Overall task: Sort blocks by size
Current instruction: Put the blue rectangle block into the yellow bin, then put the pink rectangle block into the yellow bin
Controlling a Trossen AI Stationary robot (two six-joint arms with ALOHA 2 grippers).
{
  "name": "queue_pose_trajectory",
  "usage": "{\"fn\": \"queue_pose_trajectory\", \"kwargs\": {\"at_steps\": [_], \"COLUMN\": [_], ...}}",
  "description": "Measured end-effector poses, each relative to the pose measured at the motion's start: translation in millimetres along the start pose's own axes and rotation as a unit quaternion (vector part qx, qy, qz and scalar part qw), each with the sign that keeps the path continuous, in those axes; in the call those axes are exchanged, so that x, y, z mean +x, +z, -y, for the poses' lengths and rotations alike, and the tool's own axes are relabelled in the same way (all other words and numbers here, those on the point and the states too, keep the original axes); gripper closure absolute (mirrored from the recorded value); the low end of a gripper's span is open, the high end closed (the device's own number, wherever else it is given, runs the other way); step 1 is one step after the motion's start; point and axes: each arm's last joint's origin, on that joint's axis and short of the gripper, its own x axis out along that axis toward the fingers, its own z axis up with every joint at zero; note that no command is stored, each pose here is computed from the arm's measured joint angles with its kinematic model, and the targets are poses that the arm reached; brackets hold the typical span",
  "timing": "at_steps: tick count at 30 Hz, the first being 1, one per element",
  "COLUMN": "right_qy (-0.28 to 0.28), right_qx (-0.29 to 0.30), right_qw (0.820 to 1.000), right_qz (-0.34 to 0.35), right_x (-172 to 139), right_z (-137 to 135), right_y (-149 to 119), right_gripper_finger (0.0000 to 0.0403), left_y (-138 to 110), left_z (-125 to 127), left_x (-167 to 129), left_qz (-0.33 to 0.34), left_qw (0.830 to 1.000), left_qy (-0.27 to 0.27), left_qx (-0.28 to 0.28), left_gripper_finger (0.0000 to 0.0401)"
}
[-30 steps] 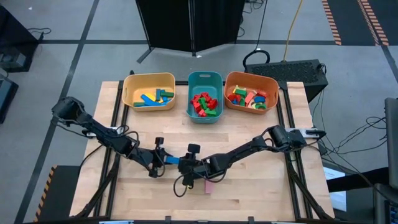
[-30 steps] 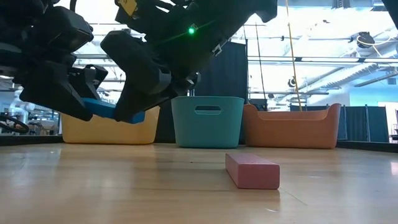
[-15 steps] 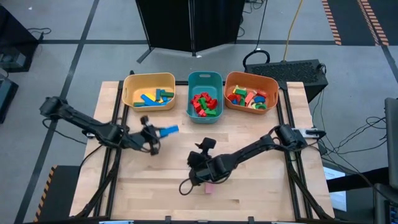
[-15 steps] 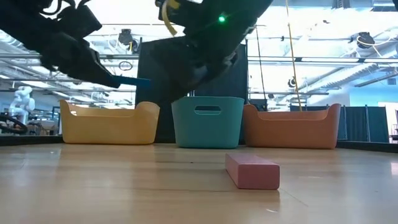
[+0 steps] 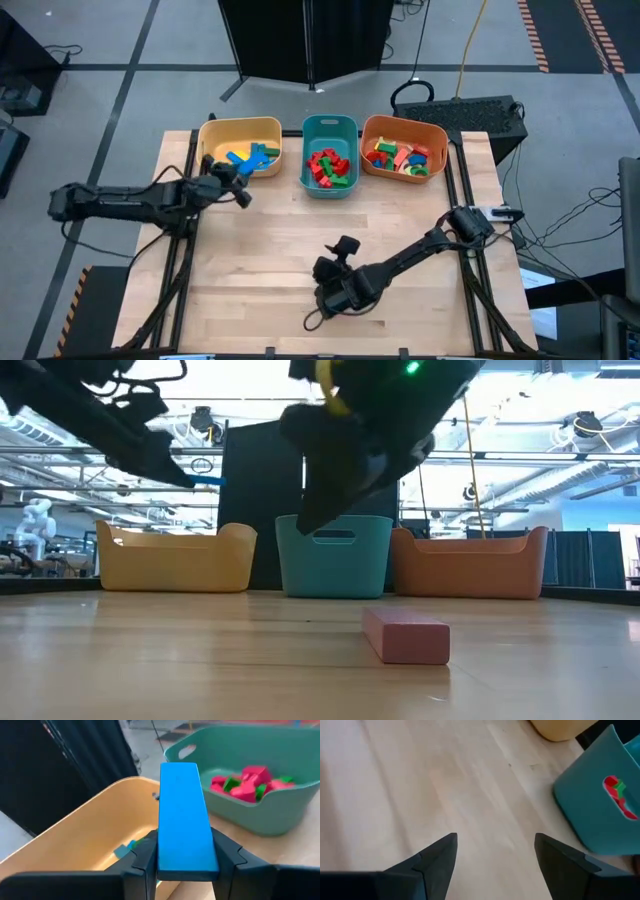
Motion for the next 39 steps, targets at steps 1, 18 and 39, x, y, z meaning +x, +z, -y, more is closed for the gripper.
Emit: {"fn": "queue_pose_trajectory", "kwargs": {"at_steps": [1,18,39], "right_qy": [0.003,-0.003,0.174], "right_qx": [0.002,-0.037,-0.065], "right_qw": [1.000,0.999,0.977], "right_qz": [0.002,0.010,-0.106], "right_x": [-2.9,-37.2,-54.5], "right_z": [-2.0,-16.2,-37.3], "right_y": [-1.6,-27.3,-40.3], "right_gripper_finger": [0.0151,0.0151,0.0151], "left_y": [-0.4,-12.1,-16.8], "left_z": [-3.0,-40.8,-51.0], "left_x": [2.8,43.9,60.1], "left_qz": [-0.007,-0.100,-0.119], "left_qw": [1.000,0.992,0.987], "left_qy": [0.002,0.048,0.037], "left_qx": [0.004,-0.052,-0.097], "left_gripper_finger": [0.0287,0.0283,0.0116]}}
